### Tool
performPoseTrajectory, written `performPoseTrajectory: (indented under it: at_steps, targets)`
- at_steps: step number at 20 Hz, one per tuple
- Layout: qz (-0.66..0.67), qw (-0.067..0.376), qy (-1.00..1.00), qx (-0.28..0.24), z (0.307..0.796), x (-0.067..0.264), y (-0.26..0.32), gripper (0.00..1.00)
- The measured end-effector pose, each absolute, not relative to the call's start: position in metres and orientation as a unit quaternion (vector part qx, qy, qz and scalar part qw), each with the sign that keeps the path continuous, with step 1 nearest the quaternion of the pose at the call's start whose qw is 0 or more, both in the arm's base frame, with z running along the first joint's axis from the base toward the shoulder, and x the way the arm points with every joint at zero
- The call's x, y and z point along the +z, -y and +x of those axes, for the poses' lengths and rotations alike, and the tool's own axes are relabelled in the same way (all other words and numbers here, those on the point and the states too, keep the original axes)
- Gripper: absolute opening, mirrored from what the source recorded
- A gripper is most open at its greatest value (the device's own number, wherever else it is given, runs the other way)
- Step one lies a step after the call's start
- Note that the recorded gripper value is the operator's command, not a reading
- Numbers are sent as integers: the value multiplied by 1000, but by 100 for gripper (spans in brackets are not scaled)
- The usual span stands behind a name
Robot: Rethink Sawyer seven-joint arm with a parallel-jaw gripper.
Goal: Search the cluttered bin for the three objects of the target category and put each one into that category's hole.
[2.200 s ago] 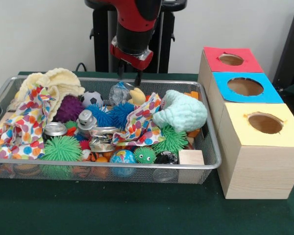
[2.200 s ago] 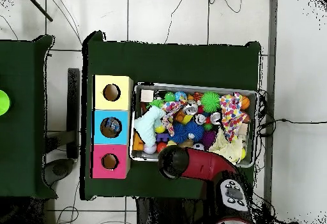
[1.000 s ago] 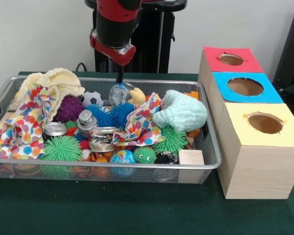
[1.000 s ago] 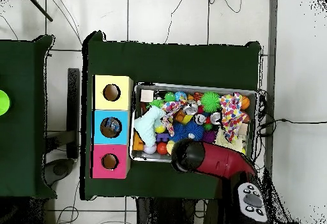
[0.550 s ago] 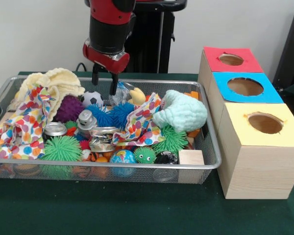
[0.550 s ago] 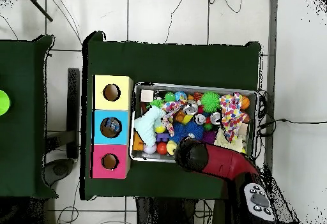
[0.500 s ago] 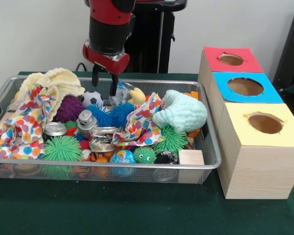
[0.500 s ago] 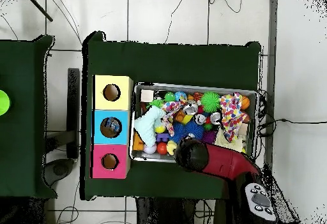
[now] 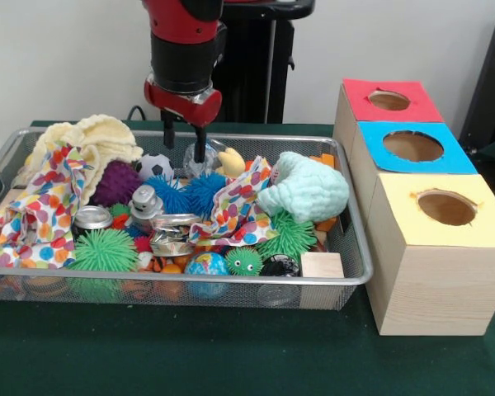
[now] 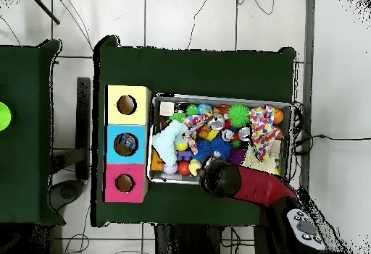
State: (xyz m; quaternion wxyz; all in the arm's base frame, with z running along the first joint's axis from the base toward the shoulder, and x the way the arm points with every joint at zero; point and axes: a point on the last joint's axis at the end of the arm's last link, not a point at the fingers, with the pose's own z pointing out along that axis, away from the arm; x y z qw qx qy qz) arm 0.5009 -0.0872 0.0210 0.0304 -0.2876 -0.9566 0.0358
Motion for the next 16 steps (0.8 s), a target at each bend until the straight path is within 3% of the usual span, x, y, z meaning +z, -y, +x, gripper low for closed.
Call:
performPoseTrajectory:
  at_steps: [16]
  targets:
    - [-209, 52, 976, 16, 462, 2, 59, 100]
